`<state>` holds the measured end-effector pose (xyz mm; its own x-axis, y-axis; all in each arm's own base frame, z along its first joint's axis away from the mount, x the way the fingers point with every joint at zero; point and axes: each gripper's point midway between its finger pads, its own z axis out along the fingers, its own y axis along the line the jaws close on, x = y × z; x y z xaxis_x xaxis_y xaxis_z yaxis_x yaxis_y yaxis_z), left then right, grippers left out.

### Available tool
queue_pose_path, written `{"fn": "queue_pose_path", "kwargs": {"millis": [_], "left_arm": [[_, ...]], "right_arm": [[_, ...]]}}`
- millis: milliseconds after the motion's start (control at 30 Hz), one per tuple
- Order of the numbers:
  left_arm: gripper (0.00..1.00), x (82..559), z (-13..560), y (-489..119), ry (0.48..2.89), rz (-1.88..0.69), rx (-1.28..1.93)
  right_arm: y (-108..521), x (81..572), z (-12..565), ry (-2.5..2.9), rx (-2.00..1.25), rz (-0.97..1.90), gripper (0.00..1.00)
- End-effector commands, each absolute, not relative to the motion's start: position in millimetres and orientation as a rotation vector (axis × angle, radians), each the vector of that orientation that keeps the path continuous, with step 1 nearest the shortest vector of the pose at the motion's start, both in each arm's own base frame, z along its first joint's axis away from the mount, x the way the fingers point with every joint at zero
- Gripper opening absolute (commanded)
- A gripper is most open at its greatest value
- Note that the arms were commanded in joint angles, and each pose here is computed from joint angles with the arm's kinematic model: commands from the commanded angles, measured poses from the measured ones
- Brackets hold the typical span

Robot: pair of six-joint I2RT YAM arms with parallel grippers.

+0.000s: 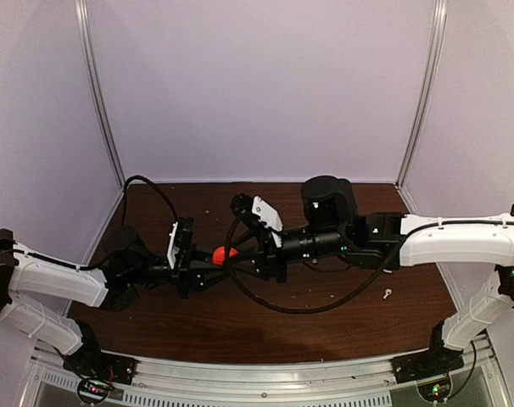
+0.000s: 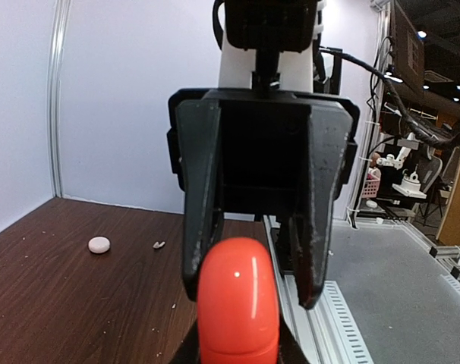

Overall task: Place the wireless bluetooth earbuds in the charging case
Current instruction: Close the charging case.

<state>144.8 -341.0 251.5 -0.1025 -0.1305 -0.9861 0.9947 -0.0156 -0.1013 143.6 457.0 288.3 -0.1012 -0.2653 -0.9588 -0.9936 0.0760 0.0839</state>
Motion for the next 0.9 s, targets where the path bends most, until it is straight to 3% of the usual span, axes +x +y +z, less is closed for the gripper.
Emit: {"fn": "queue_pose_path", "kwargs": {"millis": [0, 500, 667, 867], "left_arm": [[0.0, 158.4, 269.5, -342.1, 1.165, -1.333, 0.995], [0.0, 162.7, 273.0, -341.8, 1.197, -1.343, 0.962], [0.0, 155.4, 273.6, -341.8, 1.181, -1.372, 0.994], [0.0, 141.8, 273.1, -343.3, 1.175, -1.456, 1.052]], "right_arm": [[456.0, 124.7, 285.2, 1.497, -1.393, 1.074, 0.33], [452.4, 109.7, 245.7, 1.501, -1.571, 0.741, 0.32], [444.0, 118.7, 255.8, 1.485, -1.51, 0.685, 0.56], [423.5, 125.9, 291.9, 1.393, -1.393, 0.646, 0.7]]}}
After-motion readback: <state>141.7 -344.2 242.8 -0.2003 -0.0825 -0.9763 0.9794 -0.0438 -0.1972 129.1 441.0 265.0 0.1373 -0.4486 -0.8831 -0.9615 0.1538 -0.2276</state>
